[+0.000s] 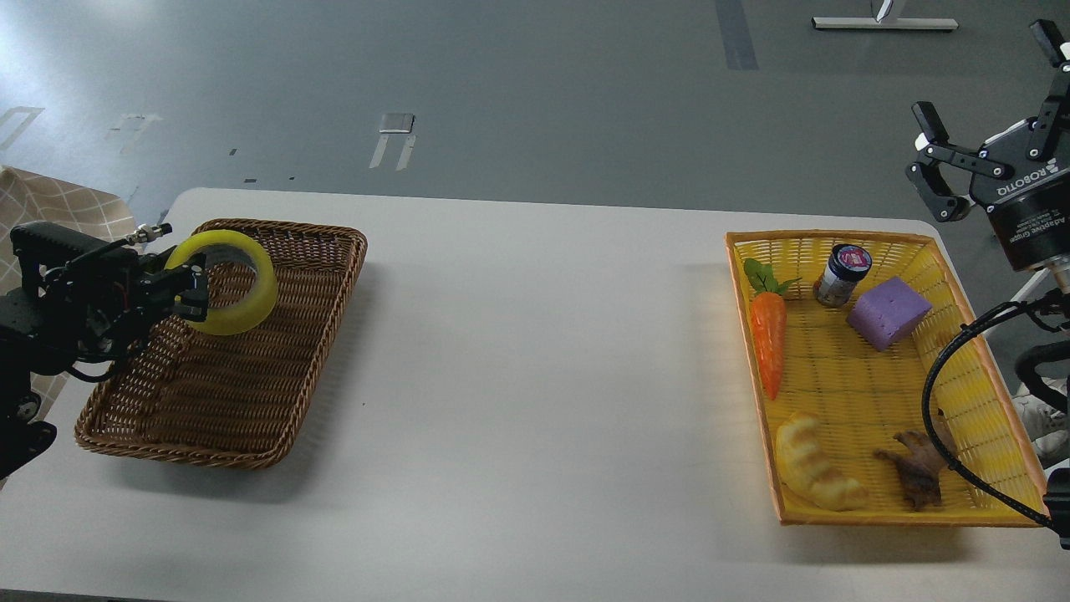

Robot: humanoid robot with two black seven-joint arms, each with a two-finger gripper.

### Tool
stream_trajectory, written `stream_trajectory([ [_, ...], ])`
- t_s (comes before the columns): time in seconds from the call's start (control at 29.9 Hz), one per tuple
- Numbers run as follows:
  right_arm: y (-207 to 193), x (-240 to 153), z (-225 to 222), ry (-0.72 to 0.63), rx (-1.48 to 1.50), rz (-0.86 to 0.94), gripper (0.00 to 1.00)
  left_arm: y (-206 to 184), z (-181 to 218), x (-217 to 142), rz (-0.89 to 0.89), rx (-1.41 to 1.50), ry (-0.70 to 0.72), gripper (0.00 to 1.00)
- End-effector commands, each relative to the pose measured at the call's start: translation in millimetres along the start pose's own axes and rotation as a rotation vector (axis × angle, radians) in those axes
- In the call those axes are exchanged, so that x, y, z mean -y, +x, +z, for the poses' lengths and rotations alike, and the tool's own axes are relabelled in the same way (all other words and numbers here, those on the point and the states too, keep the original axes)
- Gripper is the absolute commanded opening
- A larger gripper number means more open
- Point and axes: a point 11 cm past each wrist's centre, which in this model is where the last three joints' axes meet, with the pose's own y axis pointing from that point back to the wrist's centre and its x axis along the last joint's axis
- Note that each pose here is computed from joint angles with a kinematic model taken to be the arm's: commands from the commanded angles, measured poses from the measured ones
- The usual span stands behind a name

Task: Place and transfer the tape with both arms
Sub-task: 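Carry the tape roll with the left gripper over the wicker basket, then lower the tape roll into the basket and open the left gripper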

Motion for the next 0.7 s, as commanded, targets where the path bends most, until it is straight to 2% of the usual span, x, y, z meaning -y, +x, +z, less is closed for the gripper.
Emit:
stream_trajectory([
  [0.0, -0.4, 0.1, -0.3, 0.0, -0.001, -0.001, 1.0, -6.5, -0.2, -0.8, -0.012, -0.001, 0.001, 0.0],
  [0.2, -0.4, 0.1, -0.3, 0.0, -0.001, -0.001, 1.0, -16.8, -7.8, 1.6, -0.02, -0.014, 0.021, 0.0],
  [0.67, 2.3, -1.9, 3.2, -0.009, 0.004, 0.008, 1.0, -34.8, 7.8, 7.9, -0.047, -0.05, -0.035, 0.0],
])
